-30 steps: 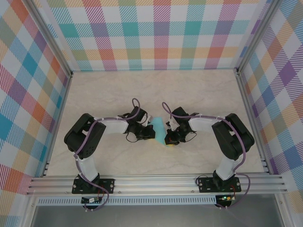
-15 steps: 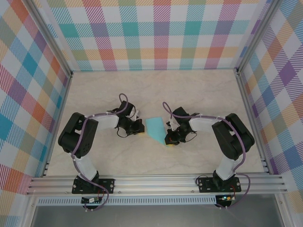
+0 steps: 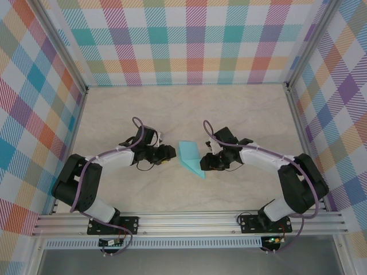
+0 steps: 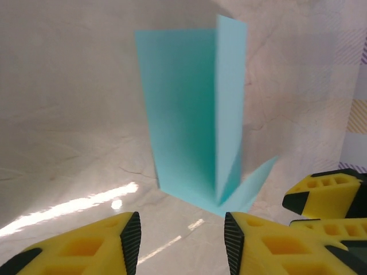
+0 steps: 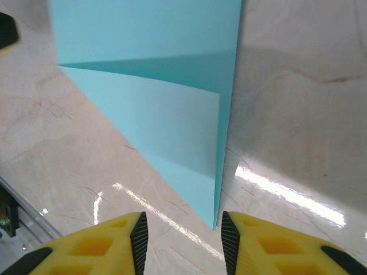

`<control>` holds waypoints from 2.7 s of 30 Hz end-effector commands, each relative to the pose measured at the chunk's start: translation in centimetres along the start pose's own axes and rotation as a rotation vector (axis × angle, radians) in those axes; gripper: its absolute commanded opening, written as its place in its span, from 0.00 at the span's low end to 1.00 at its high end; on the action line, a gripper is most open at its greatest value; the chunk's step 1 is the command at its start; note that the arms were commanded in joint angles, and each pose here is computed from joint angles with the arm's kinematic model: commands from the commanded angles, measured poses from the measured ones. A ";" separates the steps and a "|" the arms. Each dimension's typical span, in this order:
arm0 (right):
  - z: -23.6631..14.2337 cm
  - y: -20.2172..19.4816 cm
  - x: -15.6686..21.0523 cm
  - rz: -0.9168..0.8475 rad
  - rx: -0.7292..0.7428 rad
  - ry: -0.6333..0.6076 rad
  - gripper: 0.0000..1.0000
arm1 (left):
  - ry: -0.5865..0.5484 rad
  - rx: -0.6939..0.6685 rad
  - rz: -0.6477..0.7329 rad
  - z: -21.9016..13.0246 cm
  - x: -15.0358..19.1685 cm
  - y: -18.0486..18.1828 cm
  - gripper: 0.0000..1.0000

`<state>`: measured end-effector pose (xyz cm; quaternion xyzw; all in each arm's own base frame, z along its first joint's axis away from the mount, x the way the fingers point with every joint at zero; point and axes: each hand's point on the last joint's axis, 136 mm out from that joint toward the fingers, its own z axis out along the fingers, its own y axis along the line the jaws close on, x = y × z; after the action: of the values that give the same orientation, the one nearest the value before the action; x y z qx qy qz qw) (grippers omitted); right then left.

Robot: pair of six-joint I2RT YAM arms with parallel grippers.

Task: Fold a paper plane with a square sheet of paper (fold left side to right side)
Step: Fourth fold the wing at the center of the table.

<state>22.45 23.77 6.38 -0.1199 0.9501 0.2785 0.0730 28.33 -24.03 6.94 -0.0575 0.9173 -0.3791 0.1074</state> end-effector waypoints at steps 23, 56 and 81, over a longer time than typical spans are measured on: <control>4.7 2.5 -1.3 -0.593 0.382 -0.246 0.52 | 0.009 0.118 -0.072 5.3 -3.0 -5.4 0.42; 6.2 0.4 0.1 -0.555 0.413 -0.193 0.15 | -0.040 0.079 -0.031 1.4 -3.6 -5.4 0.48; 5.5 1.2 0.3 -0.288 0.024 -0.172 0.09 | -0.007 0.081 -0.068 1.5 -0.8 -2.8 0.25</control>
<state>22.81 27.38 1.75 -0.2445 0.9212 0.2234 0.2045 29.49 -25.25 7.76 -0.1039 0.9034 -0.4026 0.1046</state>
